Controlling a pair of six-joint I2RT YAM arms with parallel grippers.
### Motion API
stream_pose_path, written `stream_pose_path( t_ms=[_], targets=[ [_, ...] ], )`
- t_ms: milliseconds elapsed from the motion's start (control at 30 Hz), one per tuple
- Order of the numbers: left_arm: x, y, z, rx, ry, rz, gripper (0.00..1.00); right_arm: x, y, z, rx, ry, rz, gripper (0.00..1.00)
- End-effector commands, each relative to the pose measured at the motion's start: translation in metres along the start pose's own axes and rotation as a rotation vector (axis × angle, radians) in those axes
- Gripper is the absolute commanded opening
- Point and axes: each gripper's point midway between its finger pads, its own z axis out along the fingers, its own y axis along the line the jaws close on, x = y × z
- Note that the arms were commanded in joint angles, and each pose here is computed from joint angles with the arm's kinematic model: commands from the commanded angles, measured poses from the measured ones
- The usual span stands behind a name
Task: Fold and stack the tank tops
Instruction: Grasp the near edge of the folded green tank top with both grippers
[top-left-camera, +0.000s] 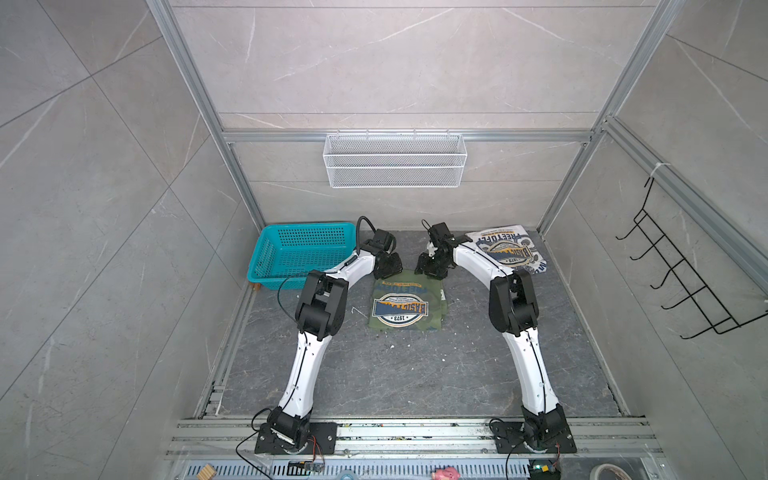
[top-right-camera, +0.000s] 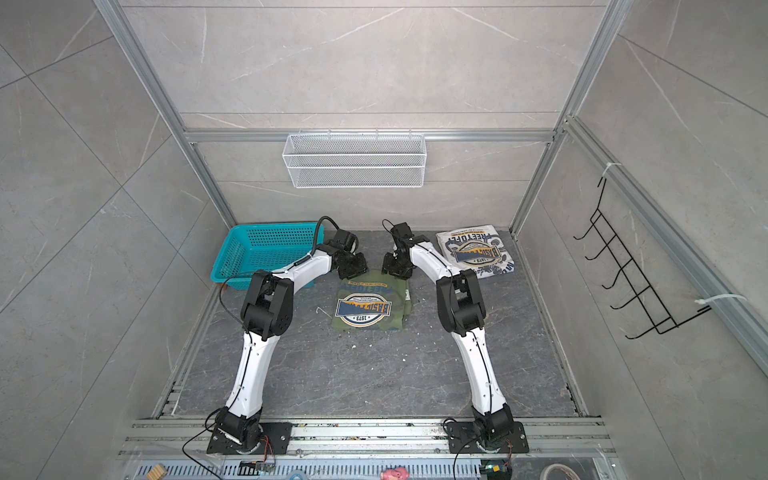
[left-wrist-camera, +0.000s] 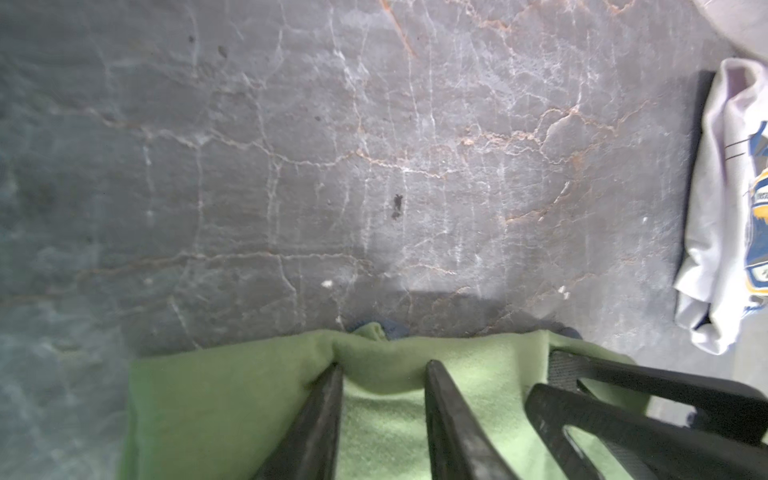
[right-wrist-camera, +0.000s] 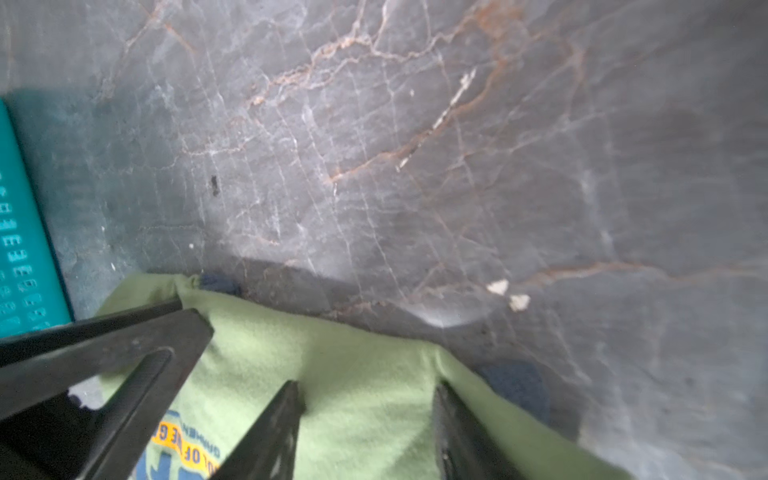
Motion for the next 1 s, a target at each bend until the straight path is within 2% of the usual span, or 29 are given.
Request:
stream_pose_path(
  t_ms=[0,100,200,367,400,433,633,867,967],
  targets=[
    [-0.01,-0.008,-0.06,-0.042,-0.021,0.034,0.48,-0.001,-0.01,-0.057,0.052,-0.046,-0.013,0.65],
    [-0.016,-0.025,-0.102,-0.007,-0.06,0.058,0.56,0.009,-0.007,-0.086,0.034,-0.082,-0.033,0.74],
    [-0.007,-0.024,-0.126,0.0,-0.076,0.068,0.61,0.027,-0.013,-0.099,0.027,-0.099,-0.03,0.78],
    [0.028,0.011,-0.127,-0.067,-0.044,0.037,0.69,0.066,-0.03,-0.088,0.015,-0.074,0.019,0.86],
    [0.035,0.019,-0.125,-0.079,-0.038,0.024,0.71,0.074,-0.031,-0.083,0.012,-0.062,0.02,0.97],
    [0.041,0.024,-0.122,-0.081,-0.035,0.018,0.73,0.082,-0.032,-0.078,0.018,-0.047,0.022,0.99],
    [0.067,0.048,-0.102,-0.102,0.018,-0.003,0.79,0.108,-0.034,-0.056,0.04,-0.001,0.029,0.99],
    [0.084,0.064,-0.08,-0.117,0.073,-0.019,0.79,0.135,-0.016,-0.033,0.026,0.061,0.025,0.92],
    [0.092,0.067,-0.071,-0.114,0.105,-0.026,0.79,0.143,-0.014,-0.027,0.035,0.078,0.029,0.93]
  ],
)
